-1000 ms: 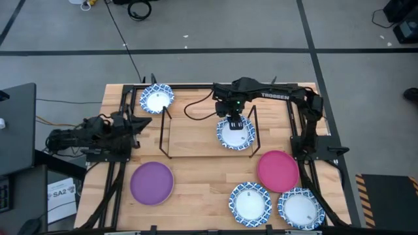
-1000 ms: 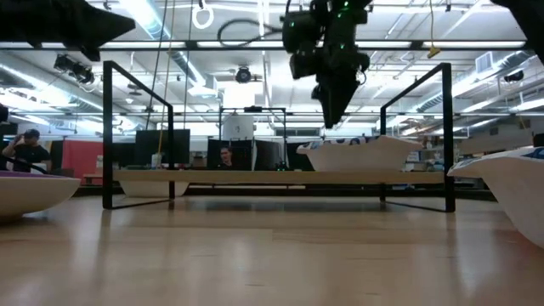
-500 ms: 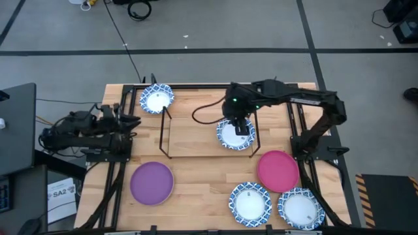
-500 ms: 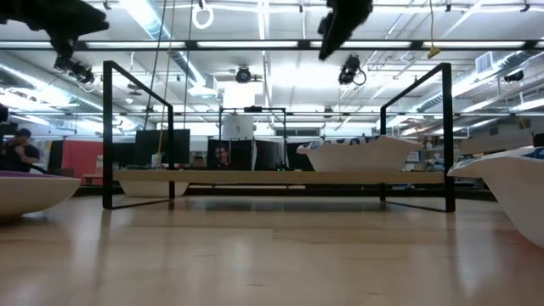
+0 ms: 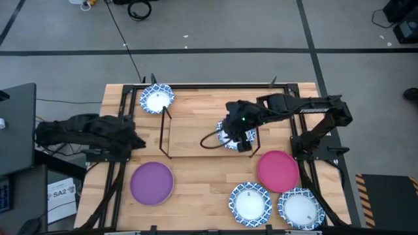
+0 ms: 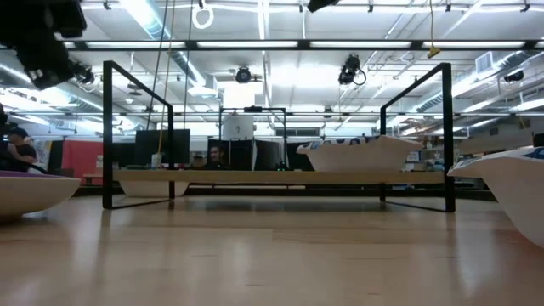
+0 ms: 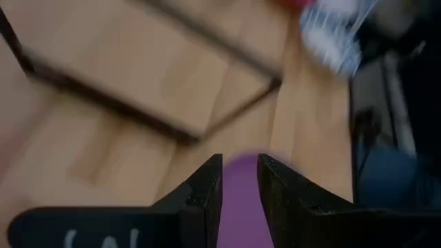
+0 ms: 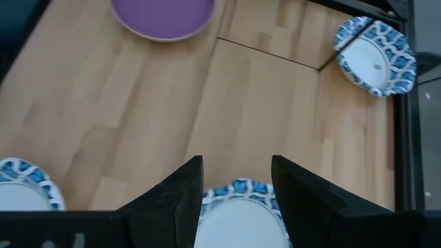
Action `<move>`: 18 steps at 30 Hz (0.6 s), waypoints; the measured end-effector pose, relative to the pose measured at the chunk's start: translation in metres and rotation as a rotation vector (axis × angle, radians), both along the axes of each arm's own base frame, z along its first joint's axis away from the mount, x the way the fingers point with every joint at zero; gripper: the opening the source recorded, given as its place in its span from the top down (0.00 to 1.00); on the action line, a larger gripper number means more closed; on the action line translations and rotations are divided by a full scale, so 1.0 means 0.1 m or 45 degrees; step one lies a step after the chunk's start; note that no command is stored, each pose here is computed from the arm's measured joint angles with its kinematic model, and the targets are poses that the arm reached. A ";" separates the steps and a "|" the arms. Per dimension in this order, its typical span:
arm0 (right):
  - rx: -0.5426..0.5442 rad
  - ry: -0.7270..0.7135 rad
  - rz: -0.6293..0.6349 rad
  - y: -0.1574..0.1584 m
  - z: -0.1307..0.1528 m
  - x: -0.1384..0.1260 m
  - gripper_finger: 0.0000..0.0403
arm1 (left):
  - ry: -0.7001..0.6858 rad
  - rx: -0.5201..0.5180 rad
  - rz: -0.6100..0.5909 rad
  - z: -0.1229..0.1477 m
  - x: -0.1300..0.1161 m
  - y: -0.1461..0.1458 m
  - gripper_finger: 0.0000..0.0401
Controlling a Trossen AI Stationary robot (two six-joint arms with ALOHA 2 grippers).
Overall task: Place and stack plates onto a shelf
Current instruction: Put the purple plate on the shelf
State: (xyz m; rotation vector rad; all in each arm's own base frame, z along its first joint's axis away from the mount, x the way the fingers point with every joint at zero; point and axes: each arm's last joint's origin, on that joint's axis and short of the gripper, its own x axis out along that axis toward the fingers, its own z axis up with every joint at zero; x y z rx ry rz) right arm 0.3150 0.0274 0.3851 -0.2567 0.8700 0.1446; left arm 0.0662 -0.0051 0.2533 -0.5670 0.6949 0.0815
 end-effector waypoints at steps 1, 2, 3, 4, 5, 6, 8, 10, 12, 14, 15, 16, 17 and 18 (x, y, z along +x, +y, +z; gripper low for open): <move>0.006 -0.001 0.005 0.03 0.00 0.00 0.56 | 0.067 -0.031 -0.008 -0.03 0.02 -0.01 0.76; 0.011 -0.002 0.010 0.06 0.00 -0.01 0.56 | 0.133 -0.053 -0.017 -0.06 0.05 -0.01 0.76; 0.017 -0.003 0.012 0.08 0.00 -0.01 0.56 | 0.192 -0.077 -0.020 -0.08 0.07 -0.02 0.76; 0.021 -0.002 0.016 0.10 0.00 -0.01 0.56 | 0.247 -0.093 -0.025 -0.11 0.09 -0.02 0.76; 0.024 -0.001 0.020 0.12 0.00 -0.01 0.56 | 0.301 -0.103 -0.028 -0.13 0.12 -0.03 0.76; 0.024 -0.002 0.024 0.13 0.00 -0.01 0.56 | 0.347 -0.108 -0.032 -0.15 0.14 -0.03 0.76; 0.024 -0.002 0.033 0.15 0.00 -0.02 0.56 | 0.420 -0.111 -0.034 -0.19 0.20 -0.04 0.76; 0.024 -0.002 0.039 0.17 0.00 -0.02 0.56 | 0.489 -0.109 -0.032 -0.22 0.25 -0.04 0.76; 0.024 -0.002 0.041 0.17 0.00 -0.02 0.56 | 0.544 -0.108 -0.030 -0.26 0.31 -0.04 0.76; 0.024 -0.002 0.041 0.17 0.00 -0.02 0.56 | 0.598 -0.107 -0.027 -0.29 0.36 -0.04 0.76; 0.024 -0.002 0.041 0.17 0.00 -0.02 0.56 | 0.625 -0.106 -0.025 -0.31 0.39 -0.05 0.76; 0.024 -0.002 0.041 0.17 0.00 -0.02 0.56 | 0.649 -0.106 -0.024 -0.33 0.41 -0.05 0.76; 0.024 -0.001 0.041 0.17 0.00 -0.02 0.56 | 0.671 -0.109 -0.026 -0.34 0.43 -0.05 0.76; 0.024 -0.001 0.041 0.17 0.00 -0.02 0.56 | 0.693 -0.118 -0.031 -0.36 0.45 -0.05 0.76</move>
